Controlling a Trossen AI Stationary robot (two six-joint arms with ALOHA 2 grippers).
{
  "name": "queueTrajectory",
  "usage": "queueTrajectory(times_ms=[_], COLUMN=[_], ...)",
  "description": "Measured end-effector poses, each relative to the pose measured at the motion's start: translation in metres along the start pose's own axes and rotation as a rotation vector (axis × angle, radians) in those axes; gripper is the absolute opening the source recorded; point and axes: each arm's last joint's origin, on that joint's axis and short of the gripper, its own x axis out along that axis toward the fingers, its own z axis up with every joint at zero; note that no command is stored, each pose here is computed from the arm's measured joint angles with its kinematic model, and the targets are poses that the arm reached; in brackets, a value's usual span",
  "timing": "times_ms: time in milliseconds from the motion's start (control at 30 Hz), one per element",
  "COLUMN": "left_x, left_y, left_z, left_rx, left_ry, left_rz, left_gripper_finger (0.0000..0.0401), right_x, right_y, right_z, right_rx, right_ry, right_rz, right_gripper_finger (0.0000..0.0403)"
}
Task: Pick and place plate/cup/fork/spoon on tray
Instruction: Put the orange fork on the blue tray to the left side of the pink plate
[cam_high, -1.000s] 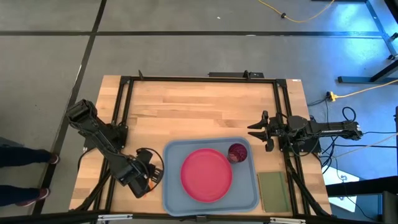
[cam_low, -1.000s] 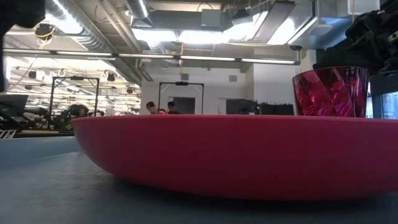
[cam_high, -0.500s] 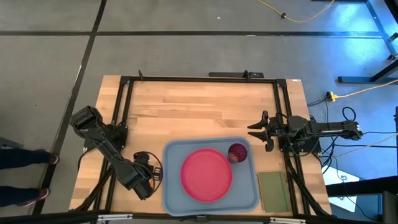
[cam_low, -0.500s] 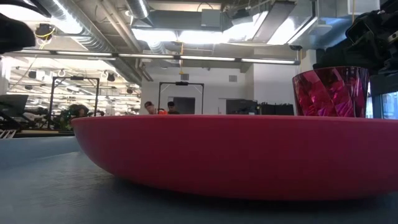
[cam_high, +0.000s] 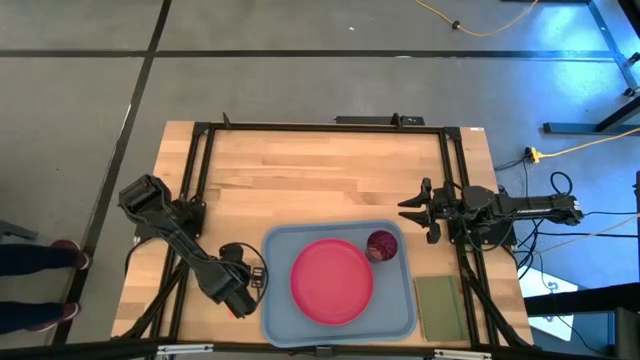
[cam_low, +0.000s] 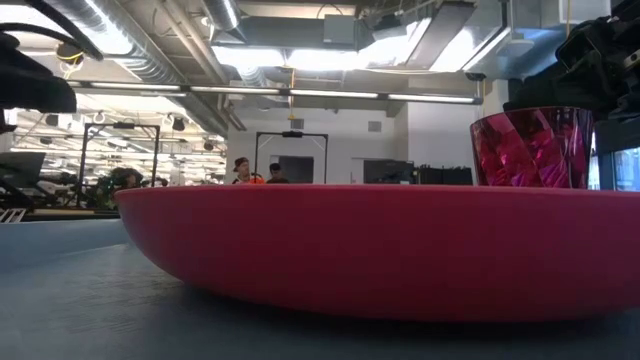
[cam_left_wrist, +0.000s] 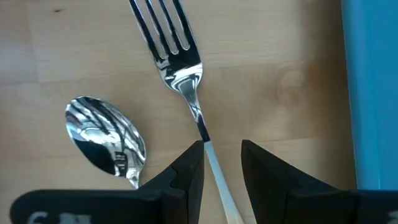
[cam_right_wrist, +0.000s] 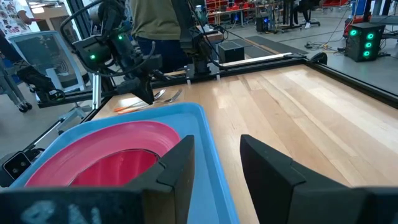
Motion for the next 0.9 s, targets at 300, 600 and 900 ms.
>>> queueTrajectory(times_ms=[300,600,900], left_x=[0.003,0.011,0.013], left_y=[0.002,-0.001,-0.005], left_z=[-0.002,-0.006,-0.003], left_rx=[0.003,0.013,0.052], left_ry=[0.039,0.01,0.019], left_rz=[0.067,0.062,0.058], left_gripper_finger=[0.0099,0.0099,0.007], right_x=[0.0,0.0,0.0], right_y=[0.0,0.0,0.0], right_z=[0.0,0.0,0.0], right_rx=[0.0,0.0,0.0], right_ry=[0.0,0.0,0.0], right_rz=[0.0,0.0,0.0], right_gripper_finger=[0.0134,0.0134,0.0134])
